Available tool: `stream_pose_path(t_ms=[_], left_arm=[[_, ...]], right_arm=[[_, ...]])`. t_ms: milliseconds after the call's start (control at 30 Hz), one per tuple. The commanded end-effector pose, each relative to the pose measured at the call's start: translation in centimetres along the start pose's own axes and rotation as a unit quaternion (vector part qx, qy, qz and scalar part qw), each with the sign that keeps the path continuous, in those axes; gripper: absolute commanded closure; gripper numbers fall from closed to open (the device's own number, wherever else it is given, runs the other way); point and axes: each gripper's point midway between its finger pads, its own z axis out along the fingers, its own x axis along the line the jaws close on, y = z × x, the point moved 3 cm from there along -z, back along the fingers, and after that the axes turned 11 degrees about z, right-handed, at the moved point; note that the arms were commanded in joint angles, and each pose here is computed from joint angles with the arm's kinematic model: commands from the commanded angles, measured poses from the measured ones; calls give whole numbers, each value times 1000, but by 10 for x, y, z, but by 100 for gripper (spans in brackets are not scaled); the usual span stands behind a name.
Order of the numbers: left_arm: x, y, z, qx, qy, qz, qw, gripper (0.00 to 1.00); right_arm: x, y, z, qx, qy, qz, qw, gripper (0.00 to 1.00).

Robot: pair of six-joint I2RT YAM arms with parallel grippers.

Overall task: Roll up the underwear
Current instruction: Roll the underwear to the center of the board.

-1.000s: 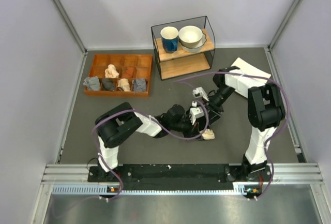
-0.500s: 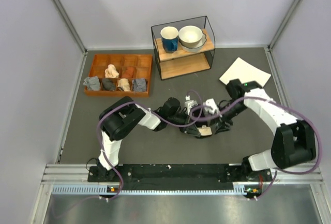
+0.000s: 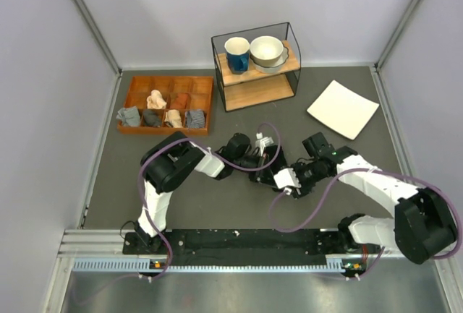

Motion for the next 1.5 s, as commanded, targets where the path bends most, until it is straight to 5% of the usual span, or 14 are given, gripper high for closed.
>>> stream_pose_path(t_ms=[0,133,300,500,700,900,1033,1167,1467], left_arm=[[24,5,-2,-16,48,-21,999,100],[20,14,-1,-27,46,-15,998,93],[9,32,-10,-64,52,6,997,69],[-8,45,-51,-136,106,97,980,57],[-28,29,-91,-170,150,238,945,56],[-71,-7,-109,-208,130,427,870,56],[-80,-30,-97,-182,123,499,838,55],[-86,-43,-70,-122,113,533,829,53],[-79,-7,-7,-20,153,591,792,46]], right_arm=[[-16,-14,14,30,-26,-22,999,44],[-17,-28,23,56,-25,-19,998,44],[-12,-41,32,78,-5,0,997,48],[-7,-46,35,93,20,47,994,66],[9,-32,29,80,92,110,986,76],[14,-12,17,48,142,187,971,78],[16,-8,10,28,191,266,944,78],[12,-16,8,19,224,336,915,78],[5,-27,12,13,240,397,886,77]])
